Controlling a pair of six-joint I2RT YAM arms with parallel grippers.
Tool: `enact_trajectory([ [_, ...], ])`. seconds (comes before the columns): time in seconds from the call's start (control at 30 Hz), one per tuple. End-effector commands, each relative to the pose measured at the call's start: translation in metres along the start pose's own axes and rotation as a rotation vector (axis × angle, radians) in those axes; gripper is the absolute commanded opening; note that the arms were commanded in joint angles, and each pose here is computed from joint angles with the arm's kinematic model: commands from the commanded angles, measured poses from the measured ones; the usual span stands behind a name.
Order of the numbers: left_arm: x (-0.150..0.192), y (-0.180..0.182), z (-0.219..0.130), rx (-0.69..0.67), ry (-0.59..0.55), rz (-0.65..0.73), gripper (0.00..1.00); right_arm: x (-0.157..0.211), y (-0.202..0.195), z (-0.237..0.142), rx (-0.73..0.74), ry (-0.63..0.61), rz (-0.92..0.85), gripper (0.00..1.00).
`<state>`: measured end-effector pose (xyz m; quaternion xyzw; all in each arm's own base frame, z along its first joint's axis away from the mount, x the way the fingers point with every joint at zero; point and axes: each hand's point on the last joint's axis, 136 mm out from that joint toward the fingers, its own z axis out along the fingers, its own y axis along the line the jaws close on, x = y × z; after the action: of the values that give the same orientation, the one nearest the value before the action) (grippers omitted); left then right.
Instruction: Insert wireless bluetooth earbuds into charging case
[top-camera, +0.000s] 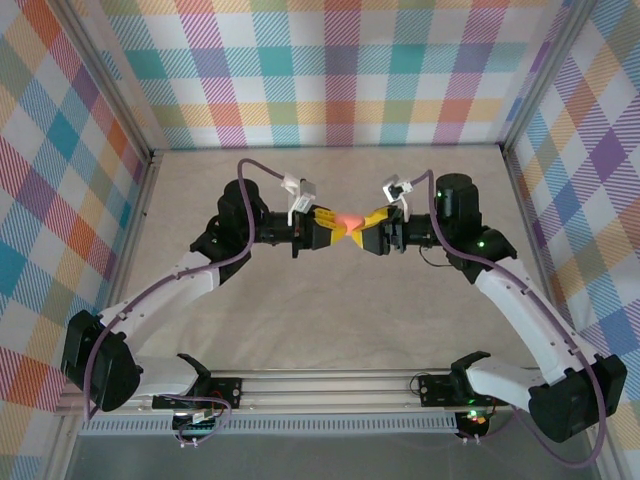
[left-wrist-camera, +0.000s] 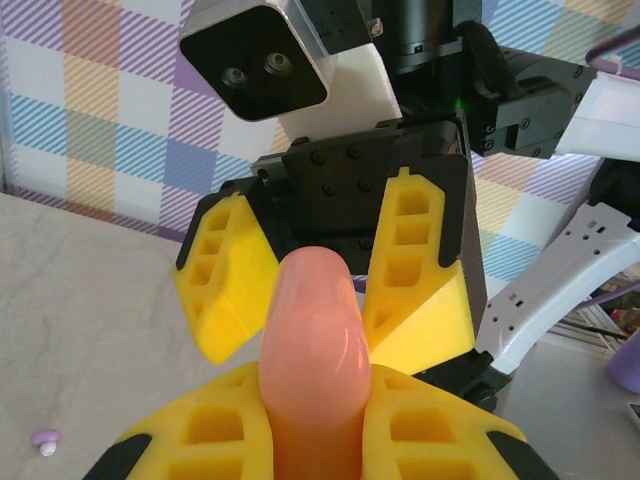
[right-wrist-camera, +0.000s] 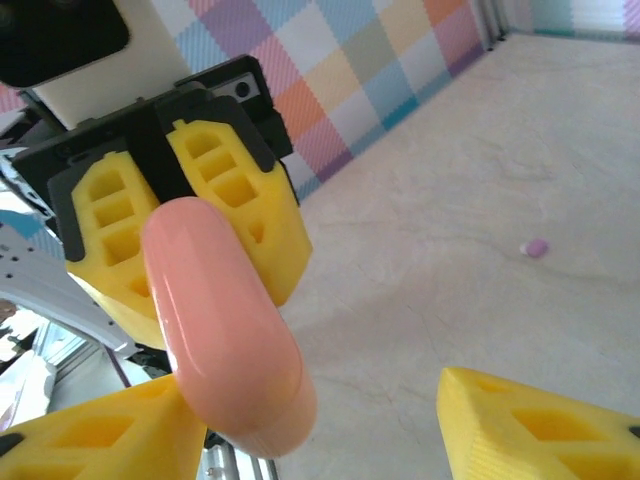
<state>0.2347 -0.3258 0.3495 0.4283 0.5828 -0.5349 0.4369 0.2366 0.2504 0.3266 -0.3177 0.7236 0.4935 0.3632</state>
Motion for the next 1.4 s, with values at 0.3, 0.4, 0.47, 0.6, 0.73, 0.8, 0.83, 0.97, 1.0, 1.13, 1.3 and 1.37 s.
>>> enact_trajectory([
  [0.3,-0.014,-0.019,-0.002,0.069,0.004,-0.004,0.00,-0.017,0.025,0.006,-0.197,-0.008,-0.029,0.29],
  [0.4,-0.012,-0.010,-0.003,0.009,0.001,0.000,0.12,-0.021,0.025,0.007,-0.206,-0.006,-0.006,0.19],
  [0.47,-0.012,-0.004,-0.005,-0.046,-0.013,0.008,0.39,-0.021,0.023,0.008,-0.197,-0.008,0.005,0.18],
  [0.6,-0.011,0.016,-0.016,-0.205,-0.030,0.030,1.00,-0.022,0.007,0.009,-0.098,-0.017,0.030,0.17],
  [0.73,0.002,0.049,-0.040,-0.472,0.005,0.025,1.00,-0.021,-0.032,0.005,0.064,-0.009,0.124,0.18],
  [0.8,0.010,0.069,-0.062,-0.654,-0.001,0.010,1.00,-0.019,-0.063,0.002,0.160,0.000,0.198,0.19],
  [0.83,0.016,0.080,-0.078,-0.767,-0.008,-0.005,1.00,-0.016,-0.079,0.003,0.202,0.012,0.233,0.20],
  [0.97,0.061,0.128,-0.185,-1.390,-0.164,-0.245,1.00,-0.003,-0.139,0.016,0.314,0.077,0.330,0.19],
  [1.0,0.076,0.130,-0.210,-1.508,-0.233,-0.351,1.00,0.001,-0.153,0.023,0.325,0.100,0.343,0.18],
  [1.13,0.106,0.127,-0.237,-1.575,-0.212,-0.478,1.00,0.018,-0.211,0.055,0.354,0.217,0.411,0.17],
  [1.3,0.124,0.127,-0.238,-1.573,0.005,-0.506,1.00,0.041,-0.272,0.091,0.349,0.319,0.525,0.15],
  [1.37,0.129,0.130,-0.235,-1.566,0.080,-0.510,1.00,0.050,-0.291,0.100,0.348,0.346,0.556,0.16],
])
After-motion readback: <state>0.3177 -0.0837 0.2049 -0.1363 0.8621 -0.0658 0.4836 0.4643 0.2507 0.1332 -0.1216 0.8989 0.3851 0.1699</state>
